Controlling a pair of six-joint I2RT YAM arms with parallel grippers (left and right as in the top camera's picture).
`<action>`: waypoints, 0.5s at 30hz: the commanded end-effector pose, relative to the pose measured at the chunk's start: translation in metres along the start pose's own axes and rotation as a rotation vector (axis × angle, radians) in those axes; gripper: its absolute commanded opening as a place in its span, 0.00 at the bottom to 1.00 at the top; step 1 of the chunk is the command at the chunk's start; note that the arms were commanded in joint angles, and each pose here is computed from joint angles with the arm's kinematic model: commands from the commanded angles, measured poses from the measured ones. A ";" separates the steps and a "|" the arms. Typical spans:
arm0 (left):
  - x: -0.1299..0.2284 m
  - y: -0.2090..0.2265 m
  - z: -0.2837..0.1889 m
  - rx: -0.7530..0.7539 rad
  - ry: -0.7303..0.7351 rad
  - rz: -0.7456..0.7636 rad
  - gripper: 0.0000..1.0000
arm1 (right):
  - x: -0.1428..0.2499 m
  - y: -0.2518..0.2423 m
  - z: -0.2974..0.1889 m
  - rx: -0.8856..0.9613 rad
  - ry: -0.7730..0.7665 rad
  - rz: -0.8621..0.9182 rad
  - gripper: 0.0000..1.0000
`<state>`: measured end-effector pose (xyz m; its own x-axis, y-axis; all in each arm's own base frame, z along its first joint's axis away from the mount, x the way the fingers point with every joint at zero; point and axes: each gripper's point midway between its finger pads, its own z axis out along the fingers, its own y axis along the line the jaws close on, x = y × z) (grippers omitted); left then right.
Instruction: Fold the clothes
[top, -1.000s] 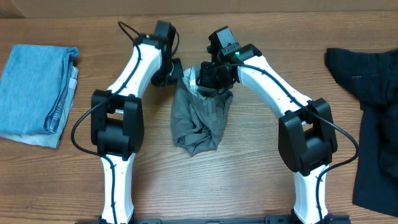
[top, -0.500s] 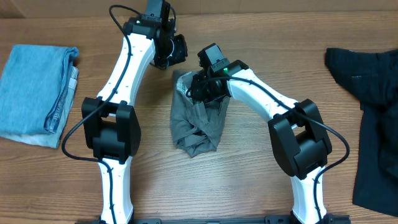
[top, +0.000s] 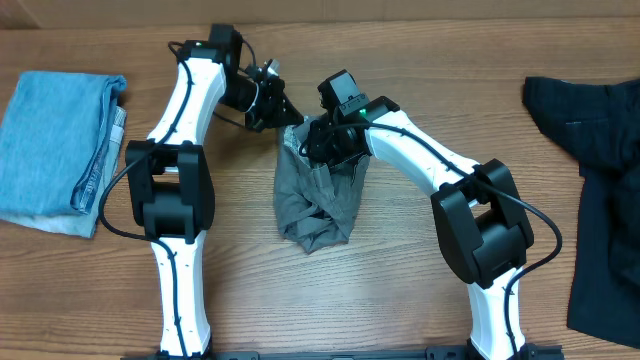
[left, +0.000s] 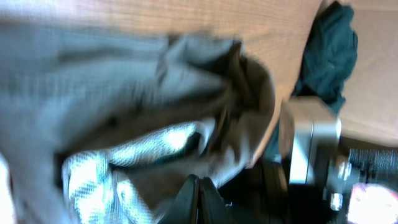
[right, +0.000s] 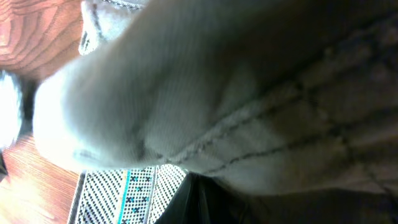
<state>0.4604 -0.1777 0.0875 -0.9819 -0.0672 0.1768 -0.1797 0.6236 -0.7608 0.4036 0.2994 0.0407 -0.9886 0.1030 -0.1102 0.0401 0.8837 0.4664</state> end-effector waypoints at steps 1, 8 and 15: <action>0.006 0.000 -0.007 0.062 0.027 0.059 0.04 | 0.012 -0.002 0.002 0.022 0.021 -0.001 0.04; 0.015 0.007 -0.002 0.007 0.057 0.107 0.06 | 0.011 -0.004 0.002 0.032 0.014 -0.001 0.04; 0.001 0.012 0.028 -0.186 -0.007 0.113 0.13 | 0.015 -0.007 0.002 0.042 0.029 0.004 0.04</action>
<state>0.4523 -0.1901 0.0742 -0.9959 0.0517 0.0737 -0.0159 0.7042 -0.7098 0.4017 0.2981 0.0393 -0.9890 0.1027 -0.1065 0.0434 0.8895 0.4549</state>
